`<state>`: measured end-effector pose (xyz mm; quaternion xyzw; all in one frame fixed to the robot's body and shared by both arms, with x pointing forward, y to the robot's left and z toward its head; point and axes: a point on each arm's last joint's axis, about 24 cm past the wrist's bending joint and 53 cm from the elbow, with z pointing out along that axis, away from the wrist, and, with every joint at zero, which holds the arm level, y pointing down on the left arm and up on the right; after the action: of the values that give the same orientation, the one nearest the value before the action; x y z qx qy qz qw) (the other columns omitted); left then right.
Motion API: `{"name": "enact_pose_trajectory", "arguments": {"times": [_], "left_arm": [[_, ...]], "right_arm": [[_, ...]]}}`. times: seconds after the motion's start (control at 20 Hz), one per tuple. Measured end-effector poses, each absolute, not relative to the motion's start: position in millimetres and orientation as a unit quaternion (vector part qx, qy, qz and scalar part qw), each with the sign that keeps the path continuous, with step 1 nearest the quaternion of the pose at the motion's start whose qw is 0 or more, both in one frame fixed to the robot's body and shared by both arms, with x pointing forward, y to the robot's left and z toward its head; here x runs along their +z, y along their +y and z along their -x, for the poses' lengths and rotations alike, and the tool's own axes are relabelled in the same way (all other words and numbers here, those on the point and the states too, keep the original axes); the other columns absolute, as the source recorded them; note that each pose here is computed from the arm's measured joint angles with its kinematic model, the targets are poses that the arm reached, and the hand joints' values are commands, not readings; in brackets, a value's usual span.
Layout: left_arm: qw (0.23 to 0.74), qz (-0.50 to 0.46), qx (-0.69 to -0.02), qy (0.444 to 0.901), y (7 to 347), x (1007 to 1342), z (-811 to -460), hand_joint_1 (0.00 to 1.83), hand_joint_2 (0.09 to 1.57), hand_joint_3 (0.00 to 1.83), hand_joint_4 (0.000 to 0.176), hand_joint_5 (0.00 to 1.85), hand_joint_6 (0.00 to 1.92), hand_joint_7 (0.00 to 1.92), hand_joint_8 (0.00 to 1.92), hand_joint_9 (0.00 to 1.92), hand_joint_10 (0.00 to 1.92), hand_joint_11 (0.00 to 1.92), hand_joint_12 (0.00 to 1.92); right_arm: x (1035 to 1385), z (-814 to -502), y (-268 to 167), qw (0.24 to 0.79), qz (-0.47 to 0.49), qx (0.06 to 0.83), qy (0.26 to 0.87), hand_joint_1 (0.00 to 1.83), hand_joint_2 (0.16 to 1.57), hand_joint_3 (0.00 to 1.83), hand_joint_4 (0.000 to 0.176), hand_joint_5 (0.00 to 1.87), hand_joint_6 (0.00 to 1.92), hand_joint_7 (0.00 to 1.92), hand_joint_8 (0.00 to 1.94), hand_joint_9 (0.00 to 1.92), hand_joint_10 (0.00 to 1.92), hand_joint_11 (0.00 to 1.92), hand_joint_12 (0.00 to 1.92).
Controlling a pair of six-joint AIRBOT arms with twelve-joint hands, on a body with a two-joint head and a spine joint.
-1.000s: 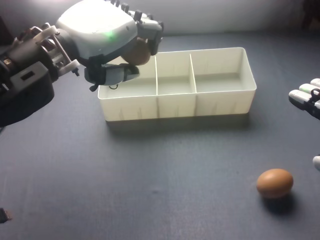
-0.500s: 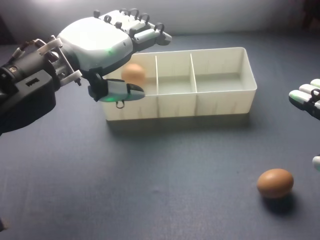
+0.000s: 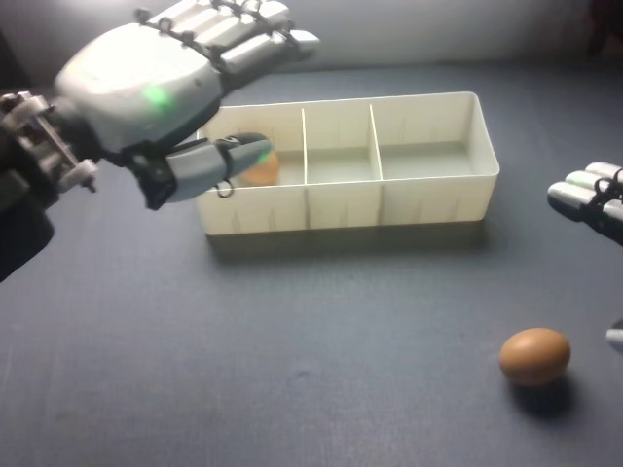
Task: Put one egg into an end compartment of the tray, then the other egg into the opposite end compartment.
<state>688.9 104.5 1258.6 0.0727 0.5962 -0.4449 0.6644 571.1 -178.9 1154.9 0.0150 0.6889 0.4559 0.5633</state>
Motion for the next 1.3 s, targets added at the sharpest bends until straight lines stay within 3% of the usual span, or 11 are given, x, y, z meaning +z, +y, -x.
{"name": "enact_pose_trajectory", "arguments": {"times": [0.05, 0.1, 0.2, 0.25, 0.4, 0.45, 0.6, 0.95, 1.05, 1.2, 1.3], "left_arm": [[0.669, -0.069, -0.447, 0.590, 114.0, 1259.3, -682.7, 0.57, 1.42, 0.00, 0.093, 0.00, 0.43, 0.09, 0.03, 0.00, 0.00, 0.00, 0.36], [0.669, -0.067, -0.447, 0.590, 115.1, 1258.9, -682.0, 0.57, 1.42, 0.00, 0.093, 0.00, 0.43, 0.09, 0.03, 0.00, 0.00, 0.00, 0.36], [0.673, -0.059, -0.448, 0.585, 127.1, 1258.5, -675.3, 0.70, 1.40, 0.00, 0.087, 0.00, 0.56, 0.11, 0.04, 0.03, 0.05, 0.00, 0.91], [0.676, -0.054, -0.449, 0.582, 133.1, 1258.1, -672.3, 0.80, 1.40, 0.00, 0.080, 0.00, 0.54, 0.09, 0.03, 0.01, 0.06, 0.00, 0.97], [0.684, -0.036, -0.448, 0.575, 155.0, 1257.8, -663.7, 0.91, 1.37, 0.00, 0.042, 0.00, 0.57, 0.10, 0.03, 0.03, 0.05, 0.00, 0.85], [0.688, -0.033, -0.446, 0.572, 160.6, 1259.9, -662.7, 0.92, 1.38, 0.00, 0.038, 0.00, 0.60, 0.12, 0.04, 0.03, 0.08, 0.00, 0.70], [0.691, -0.028, -0.446, 0.568, 166.9, 1260.0, -658.2, 0.92, 1.37, 0.00, 0.032, 0.00, 0.67, 0.18, 0.04, 0.00, 0.28, 0.00, 0.62], [0.694, -0.031, -0.452, 0.559, 168.7, 1262.1, -648.6, 0.92, 1.37, 0.00, 0.038, 0.04, 0.55, 0.17, 0.01, 0.01, 0.18, 0.00, 0.14], [0.695, -0.032, -0.452, 0.559, 169.3, 1262.5, -648.0, 0.93, 1.37, 0.00, 0.028, 0.05, 0.55, 0.18, 0.01, 0.00, 0.18, 0.00, 0.12], [0.698, -0.034, -0.452, 0.555, 171.9, 1264.1, -645.4, 0.91, 1.36, 0.00, 0.040, 0.06, 0.53, 0.19, 0.01, 0.02, 0.22, 0.00, 0.46], [0.699, -0.029, -0.451, 0.554, 174.4, 1265.1, -645.9, 0.89, 1.37, 0.00, 0.029, 0.04, 0.56, 0.20, 0.00, 0.00, 0.26, 0.00, 0.46]], "right_arm": [[1154.9, -569.5, -172.5, 0.556, -0.007, 0.462, 0.691, 0.74, 1.21, 0.00, 0.000, 0.00, 0.00, 0.01, 0.01, 0.04, 0.04, 0.00, 1.92], [1155.8, -569.7, -171.7, 0.556, -0.006, 0.463, 0.690, 0.74, 1.21, 0.00, 0.000, 0.00, 0.00, 0.01, 0.01, 0.04, 0.04, 0.00, 1.92], [1155.5, -569.0, -161.2, 0.546, 0.009, 0.472, 0.692, 0.71, 1.19, 0.00, 0.000, 0.00, 0.00, 0.03, 0.03, 0.00, 0.29, 0.00, 1.92], [1152.9, -569.5, -157.1, 0.541, 0.013, 0.475, 0.694, 0.75, 1.17, 0.00, 0.000, 0.00, 0.00, 0.05, 0.04, 0.00, 0.39, 0.00, 1.92], [1131.2, -573.6, -144.9, 0.513, 0.019, 0.470, 0.718, 0.83, 1.13, 0.00, 0.000, 0.01, 0.01, 0.07, 0.07, 0.00, 0.43, 0.00, 1.90], [1122.7, -574.1, -140.7, 0.503, 0.022, 0.466, 0.727, 0.86, 1.10, 0.00, 0.000, 0.03, 0.02, 0.08, 0.06, 0.00, 0.42, 0.00, 1.74], [1106.2, -576.0, -134.0, 0.487, 0.028, 0.458, 0.743, 0.86, 1.07, 0.00, 0.000, 0.06, 0.03, 0.11, 0.04, 0.00, 0.40, 0.00, 1.54], [1081.4, -582.8, -133.4, 0.467, 0.027, 0.434, 0.770, 0.86, 1.08, 0.00, 0.000, 0.22, 0.04, 0.22, 0.03, 0.00, 0.42, 0.00, 1.31], [1078.9, -583.4, -129.7, 0.464, 0.029, 0.435, 0.771, 0.86, 1.10, 0.00, 0.000, 0.26, 0.05, 0.26, 0.03, 0.00, 0.52, 0.00, 1.30], [1071.7, -587.0, -127.5, 0.459, 0.028, 0.431, 0.776, 0.88, 1.13, 0.00, 0.000, 0.28, 0.03, 0.29, 0.02, 0.00, 0.57, 0.00, 1.04], [1067.2, -587.7, -127.5, 0.456, 0.028, 0.427, 0.780, 0.91, 1.13, 0.00, 0.000, 0.30, 0.04, 0.32, 0.02, 0.00, 0.60, 0.00, 1.02]]}}
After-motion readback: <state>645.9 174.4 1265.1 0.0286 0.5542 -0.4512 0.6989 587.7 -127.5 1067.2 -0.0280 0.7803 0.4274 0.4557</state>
